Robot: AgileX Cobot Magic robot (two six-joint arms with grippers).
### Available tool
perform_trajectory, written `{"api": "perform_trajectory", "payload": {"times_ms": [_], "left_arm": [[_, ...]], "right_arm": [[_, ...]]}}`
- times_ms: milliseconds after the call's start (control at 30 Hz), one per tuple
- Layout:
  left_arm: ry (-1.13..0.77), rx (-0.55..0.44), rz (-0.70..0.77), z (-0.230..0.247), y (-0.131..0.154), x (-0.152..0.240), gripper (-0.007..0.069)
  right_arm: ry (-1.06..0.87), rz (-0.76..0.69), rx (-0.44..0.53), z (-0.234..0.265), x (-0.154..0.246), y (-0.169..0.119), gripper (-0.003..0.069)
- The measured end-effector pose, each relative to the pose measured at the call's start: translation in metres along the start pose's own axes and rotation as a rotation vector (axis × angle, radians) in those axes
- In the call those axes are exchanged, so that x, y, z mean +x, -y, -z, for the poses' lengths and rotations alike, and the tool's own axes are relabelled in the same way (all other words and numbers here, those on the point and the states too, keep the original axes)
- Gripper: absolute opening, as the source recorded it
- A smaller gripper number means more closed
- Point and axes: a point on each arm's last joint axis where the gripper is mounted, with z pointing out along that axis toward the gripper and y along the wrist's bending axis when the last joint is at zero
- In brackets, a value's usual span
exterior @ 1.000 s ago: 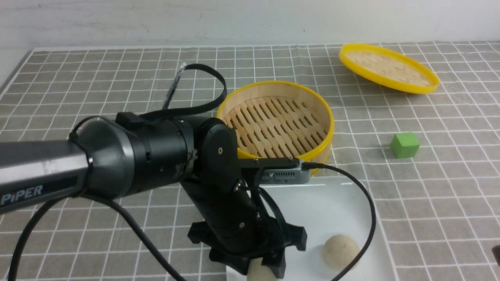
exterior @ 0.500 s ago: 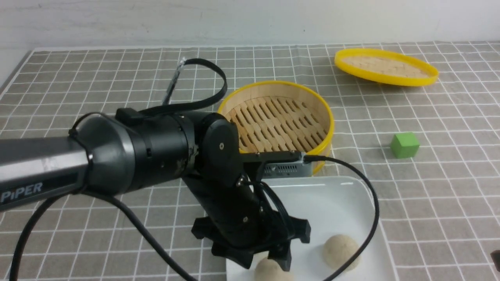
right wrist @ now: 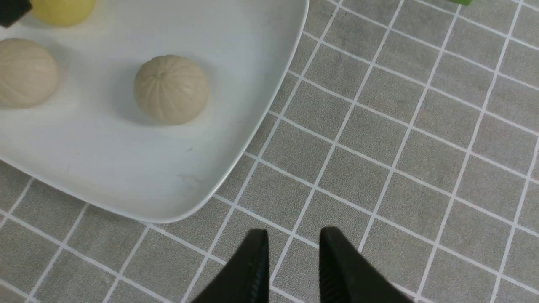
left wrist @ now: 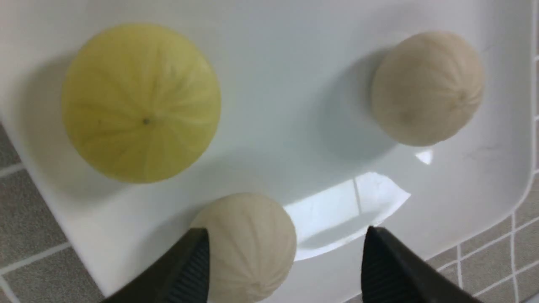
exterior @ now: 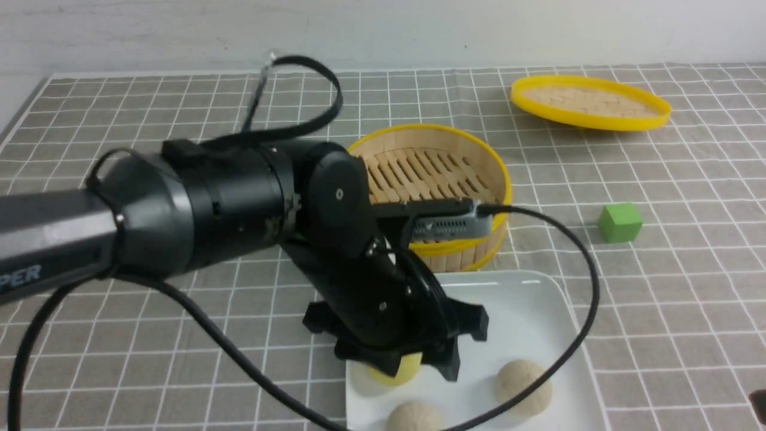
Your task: Put the steamed buns into the plate on the grey tablecloth.
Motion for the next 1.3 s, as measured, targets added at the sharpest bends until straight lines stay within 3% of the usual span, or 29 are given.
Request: {"api": "perform_trajectory", "payload": {"times_ms": [167,267,367,500,700,833,1300], "left_arm": [[0.107,-0.005,-0.101,0.042,0.011,-0.011,0.0397],[0.174,-0.028,-0.151,0.062,0.013,-0.014,0.0258],[0.187,-0.052,-0.173,0.066,0.012,-0.014,0.0118],[0.193,-0.073,-0.187,0.066,0.01,-0.014,0.0008],[0.196,-0.08,-0.195,0.066,0.009,-0.015,0.0002],[0.198,-0.083,-0.197,0.066,0.009,-0.015,0.0002],[0.198,-0.093,-0.206,0.066,0.009,-0.015,0.0002]], "right_arm": [[0.032,-0.001,-0.01,0.013,-0.012,-0.001,0.0099],[0.061,-0.021,-0.033,0.042,-0.028,-0.003,-0.0008],[0.085,-0.029,-0.041,0.068,-0.026,-0.002,-0.0015],[0.191,-0.05,-0.06,0.092,-0.003,0.001,-0.0015],[0.58,-0.061,-0.112,0.078,0.022,0.003,-0.0014],[0.716,-0.038,-0.121,0.051,0.025,0.001,-0.0013],[0.725,-0.037,-0.123,0.039,0.03,0.001,-0.0008]]}}
